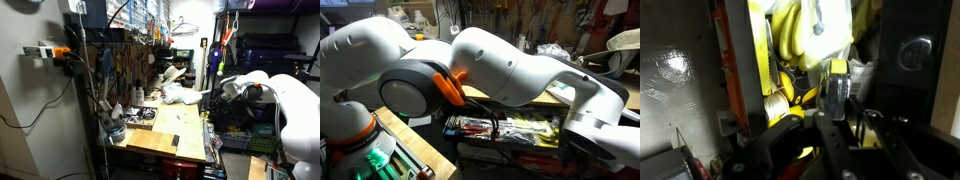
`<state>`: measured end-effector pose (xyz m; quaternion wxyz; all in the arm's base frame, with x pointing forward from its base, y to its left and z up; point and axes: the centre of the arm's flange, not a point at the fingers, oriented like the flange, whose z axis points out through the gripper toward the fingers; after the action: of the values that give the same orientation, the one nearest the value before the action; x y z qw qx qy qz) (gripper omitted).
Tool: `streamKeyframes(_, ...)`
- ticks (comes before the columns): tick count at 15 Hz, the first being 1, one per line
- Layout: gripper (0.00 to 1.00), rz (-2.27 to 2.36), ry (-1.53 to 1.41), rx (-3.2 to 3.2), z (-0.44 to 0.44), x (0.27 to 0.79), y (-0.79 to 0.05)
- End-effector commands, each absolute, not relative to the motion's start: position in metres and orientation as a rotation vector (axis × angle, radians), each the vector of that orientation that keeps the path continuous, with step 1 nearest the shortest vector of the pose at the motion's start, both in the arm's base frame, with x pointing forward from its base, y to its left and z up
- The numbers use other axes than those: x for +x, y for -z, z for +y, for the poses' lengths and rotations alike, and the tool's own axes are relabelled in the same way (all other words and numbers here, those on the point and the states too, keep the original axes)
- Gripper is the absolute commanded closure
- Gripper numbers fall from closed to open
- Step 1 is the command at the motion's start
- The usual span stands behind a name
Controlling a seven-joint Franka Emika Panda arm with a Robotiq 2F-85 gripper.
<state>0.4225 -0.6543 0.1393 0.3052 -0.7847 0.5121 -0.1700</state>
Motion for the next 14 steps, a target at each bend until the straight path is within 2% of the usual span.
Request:
streamKeyframes(1,0.92,1.454,0.469,-2.036,-0.69,0.445,-0.118)
streamKeyframes(14,0.91,1.528,0.467,-1.988,-0.684,0.48,-0.087)
